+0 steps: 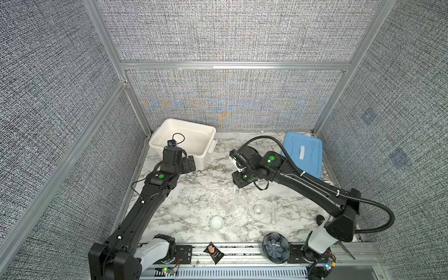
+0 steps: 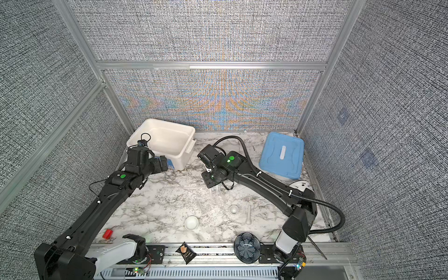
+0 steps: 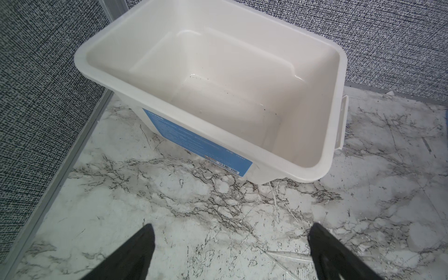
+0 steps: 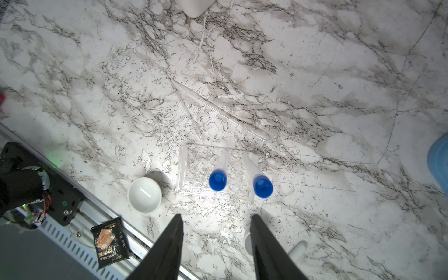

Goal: Organize the chemistry lab equipment

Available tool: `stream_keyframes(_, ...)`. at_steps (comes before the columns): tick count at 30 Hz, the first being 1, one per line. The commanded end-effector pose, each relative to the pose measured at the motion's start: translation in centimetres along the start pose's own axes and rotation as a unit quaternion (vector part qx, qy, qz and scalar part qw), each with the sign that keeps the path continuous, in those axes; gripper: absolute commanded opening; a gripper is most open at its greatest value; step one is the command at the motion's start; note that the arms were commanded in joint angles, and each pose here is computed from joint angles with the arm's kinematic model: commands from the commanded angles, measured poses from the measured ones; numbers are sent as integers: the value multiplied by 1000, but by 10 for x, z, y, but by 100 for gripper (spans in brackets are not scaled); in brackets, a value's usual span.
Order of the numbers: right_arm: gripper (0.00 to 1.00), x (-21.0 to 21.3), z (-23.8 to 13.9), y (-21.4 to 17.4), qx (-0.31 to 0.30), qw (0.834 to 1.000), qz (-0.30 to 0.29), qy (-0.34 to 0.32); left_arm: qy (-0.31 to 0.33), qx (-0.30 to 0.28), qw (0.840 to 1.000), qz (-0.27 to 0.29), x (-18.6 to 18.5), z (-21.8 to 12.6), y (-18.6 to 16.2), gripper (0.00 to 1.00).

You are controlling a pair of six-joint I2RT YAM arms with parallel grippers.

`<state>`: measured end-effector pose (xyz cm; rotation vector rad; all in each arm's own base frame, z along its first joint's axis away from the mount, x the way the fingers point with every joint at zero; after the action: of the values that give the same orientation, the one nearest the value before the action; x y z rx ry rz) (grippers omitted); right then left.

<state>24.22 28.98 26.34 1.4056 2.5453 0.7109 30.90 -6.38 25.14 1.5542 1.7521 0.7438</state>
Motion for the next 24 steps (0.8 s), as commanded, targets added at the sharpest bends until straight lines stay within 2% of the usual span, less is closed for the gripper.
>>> stream_keyframes(1, 50, -11, -14, 8, -18, 1000, 1, 11, 4, -13, 1000, 12, 1, -3, 6, 99)
stream_keyframes(7, 50, -50, -29, 23, -56, 996, 69, 11, 8, -20, 1000, 17, 2, -7, 11, 99)
stream_keyframes(9, 51, -67, -31, 22, -57, 994, 90, -8, 8, -27, 999, 21, 2, -10, 15, 99)
stream_keyframes(14, 51, -123, -32, -1, -27, 985, 134, -109, 15, -46, 998, 36, 2, -14, 29, 99)
stream_keyframes(18, 54, -147, -34, -12, -34, 976, 173, -126, 9, -48, 998, 34, -4, -9, 37, 99)
stream_keyframes(24, 61, -196, -36, -17, -65, 949, 265, -159, -16, -36, 999, 31, -17, 1, 48, 99)
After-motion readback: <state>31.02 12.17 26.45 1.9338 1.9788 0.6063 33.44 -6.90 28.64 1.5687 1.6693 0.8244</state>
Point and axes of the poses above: each gripper's point midway between its finger pads, its own z axis out along the fingers, its own x axis along the line the jaws close on, y = z × x, the point moved 4 cm from there along -z, back along the fingers, and after that the axes turned 1 degree about z, right-handed, at the moved point
